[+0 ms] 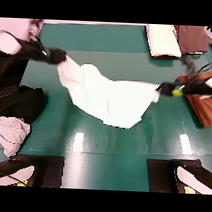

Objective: Fold the shirts.

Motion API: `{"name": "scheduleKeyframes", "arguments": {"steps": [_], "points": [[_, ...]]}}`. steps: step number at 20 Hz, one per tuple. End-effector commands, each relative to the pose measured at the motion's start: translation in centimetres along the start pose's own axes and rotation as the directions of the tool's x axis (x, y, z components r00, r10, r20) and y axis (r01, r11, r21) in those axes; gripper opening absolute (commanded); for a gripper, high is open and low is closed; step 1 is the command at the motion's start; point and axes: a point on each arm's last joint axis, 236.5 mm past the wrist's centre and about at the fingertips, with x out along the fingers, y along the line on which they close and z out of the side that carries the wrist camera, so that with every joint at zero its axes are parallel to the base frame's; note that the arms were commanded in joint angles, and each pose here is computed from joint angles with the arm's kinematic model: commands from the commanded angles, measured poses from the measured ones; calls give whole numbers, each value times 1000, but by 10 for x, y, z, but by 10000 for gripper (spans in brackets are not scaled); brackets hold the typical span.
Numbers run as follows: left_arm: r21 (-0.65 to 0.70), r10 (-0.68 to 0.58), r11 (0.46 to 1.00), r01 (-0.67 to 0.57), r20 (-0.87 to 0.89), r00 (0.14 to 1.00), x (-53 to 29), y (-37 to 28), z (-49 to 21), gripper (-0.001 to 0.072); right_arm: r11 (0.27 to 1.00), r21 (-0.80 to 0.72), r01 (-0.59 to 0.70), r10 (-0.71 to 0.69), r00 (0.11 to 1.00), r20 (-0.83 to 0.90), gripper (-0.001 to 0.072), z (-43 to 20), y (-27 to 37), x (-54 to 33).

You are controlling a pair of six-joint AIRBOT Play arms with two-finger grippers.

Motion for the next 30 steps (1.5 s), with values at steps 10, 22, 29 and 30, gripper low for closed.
{"name": "scheduleKeyframes", "arguments": {"steps": [10, 22, 29, 30], "points": [[190, -93, 977, -98, 790, 606, -414, -92, 134, 24, 900, -158, 407, -168, 656, 736, 14, 99, 109, -348], [111, 123, 983, -147, 204, 971, -71, 10, 101, 24, 961, -21, 276, -271, 953, 135, 13, 102, -10, -153], [-61, 177, 976, -209, -331, 927, 133, 95, -43, 231, 961, 26, 276, -259, 926, -276, 87, 43, -86, 25], [-77, 185, 972, -224, -343, 921, 135, 104, -47, 426, 964, 33, 264, -244, 928, -283, 308, 47, -87, 33]]}}
